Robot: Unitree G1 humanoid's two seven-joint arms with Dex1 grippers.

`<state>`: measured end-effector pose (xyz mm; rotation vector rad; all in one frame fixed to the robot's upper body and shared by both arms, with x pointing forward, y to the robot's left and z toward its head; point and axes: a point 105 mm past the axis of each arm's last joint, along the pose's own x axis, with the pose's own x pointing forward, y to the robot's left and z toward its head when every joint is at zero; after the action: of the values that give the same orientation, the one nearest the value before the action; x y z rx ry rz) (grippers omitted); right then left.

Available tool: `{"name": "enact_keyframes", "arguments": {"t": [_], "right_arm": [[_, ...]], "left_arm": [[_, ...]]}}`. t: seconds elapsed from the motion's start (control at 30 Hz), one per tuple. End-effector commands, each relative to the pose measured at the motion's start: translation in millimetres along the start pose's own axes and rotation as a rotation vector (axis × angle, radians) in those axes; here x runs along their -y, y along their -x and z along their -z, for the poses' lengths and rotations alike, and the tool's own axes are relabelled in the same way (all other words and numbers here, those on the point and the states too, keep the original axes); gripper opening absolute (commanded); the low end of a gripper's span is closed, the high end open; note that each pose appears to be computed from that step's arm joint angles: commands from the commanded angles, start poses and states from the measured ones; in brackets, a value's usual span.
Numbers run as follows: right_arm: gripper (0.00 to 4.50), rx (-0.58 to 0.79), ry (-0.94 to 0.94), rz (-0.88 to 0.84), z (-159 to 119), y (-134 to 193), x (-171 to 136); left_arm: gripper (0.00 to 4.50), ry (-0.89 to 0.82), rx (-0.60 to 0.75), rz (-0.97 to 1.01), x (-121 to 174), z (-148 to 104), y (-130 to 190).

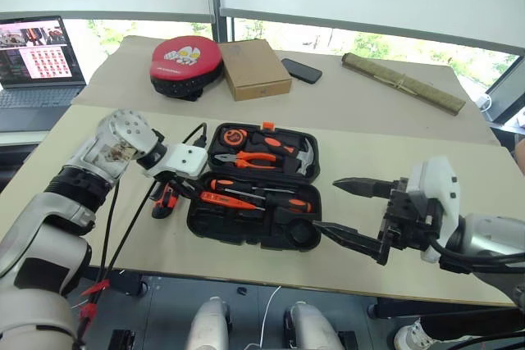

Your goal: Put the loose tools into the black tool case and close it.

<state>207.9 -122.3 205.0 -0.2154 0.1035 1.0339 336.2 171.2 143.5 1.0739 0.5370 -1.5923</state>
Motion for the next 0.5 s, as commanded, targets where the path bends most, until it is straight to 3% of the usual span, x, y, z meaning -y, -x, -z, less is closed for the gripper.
{"name": "enact_keyframes", "arguments": {"t": [0.03,0.27,0.5], "right_arm": [[4.50,0.032,0.028,-0.010,-8.6,1.8,-3.7],[4.50,0.028,0.030,-0.023,-8.1,2.7,-5.9],[4.50,0.015,0.039,-0.034,-4.3,0.6,-8.6]], "left_arm": [[0.37,0.007,0.002,0.003,1.1,3.2,-4.4],[0.37,0.106,0.063,-0.012,-2.2,2.2,-8.8],[0.37,0.084,0.041,0.010,3.9,5.4,-8.5]]}}
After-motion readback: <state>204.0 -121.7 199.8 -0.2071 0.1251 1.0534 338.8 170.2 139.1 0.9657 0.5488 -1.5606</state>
